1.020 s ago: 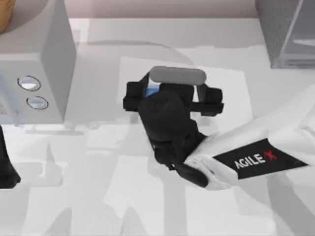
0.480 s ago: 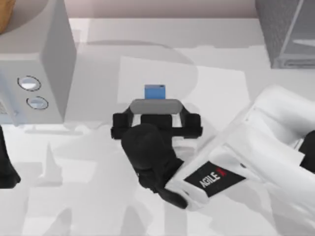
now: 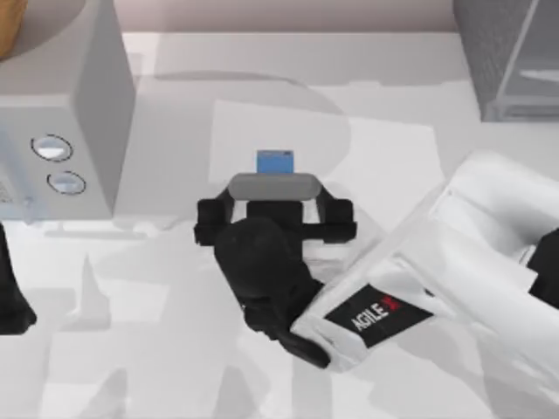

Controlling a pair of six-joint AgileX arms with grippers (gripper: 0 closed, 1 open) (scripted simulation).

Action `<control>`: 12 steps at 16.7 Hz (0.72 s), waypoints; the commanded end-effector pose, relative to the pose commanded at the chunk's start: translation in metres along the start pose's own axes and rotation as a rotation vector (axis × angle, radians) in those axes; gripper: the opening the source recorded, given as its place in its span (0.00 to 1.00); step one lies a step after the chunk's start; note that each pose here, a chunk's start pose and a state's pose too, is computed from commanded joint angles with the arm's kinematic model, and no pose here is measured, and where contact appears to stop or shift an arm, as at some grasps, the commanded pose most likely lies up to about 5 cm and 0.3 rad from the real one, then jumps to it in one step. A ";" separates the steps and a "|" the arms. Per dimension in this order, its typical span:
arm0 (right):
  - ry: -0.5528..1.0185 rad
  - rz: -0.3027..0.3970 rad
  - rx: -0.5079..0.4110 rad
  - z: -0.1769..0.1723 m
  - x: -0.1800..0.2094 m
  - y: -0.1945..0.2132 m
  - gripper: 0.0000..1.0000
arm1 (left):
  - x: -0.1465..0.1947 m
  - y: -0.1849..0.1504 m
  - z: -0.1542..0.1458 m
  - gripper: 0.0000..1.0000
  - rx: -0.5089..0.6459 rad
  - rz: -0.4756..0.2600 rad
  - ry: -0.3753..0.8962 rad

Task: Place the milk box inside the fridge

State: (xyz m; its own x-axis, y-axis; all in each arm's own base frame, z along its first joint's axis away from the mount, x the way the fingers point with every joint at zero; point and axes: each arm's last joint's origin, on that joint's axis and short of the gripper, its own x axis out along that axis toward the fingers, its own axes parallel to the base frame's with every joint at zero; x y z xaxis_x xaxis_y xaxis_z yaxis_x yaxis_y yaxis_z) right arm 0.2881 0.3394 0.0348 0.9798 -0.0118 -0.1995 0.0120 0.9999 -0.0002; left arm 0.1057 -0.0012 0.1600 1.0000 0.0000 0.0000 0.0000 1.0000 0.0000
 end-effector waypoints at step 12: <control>-0.001 0.002 0.000 -0.001 0.045 0.001 0.92 | 0.000 0.000 0.000 1.00 0.000 0.000 0.000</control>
State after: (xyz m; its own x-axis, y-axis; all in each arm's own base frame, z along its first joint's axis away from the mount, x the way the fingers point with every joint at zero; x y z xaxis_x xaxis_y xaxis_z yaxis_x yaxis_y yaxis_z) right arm 0.3319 0.3399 0.0254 0.9800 -0.0098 -0.1986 0.0100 0.9999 0.0000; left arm 0.1057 -0.0012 0.1600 1.0000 0.0000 0.0000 0.0000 1.0000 0.0000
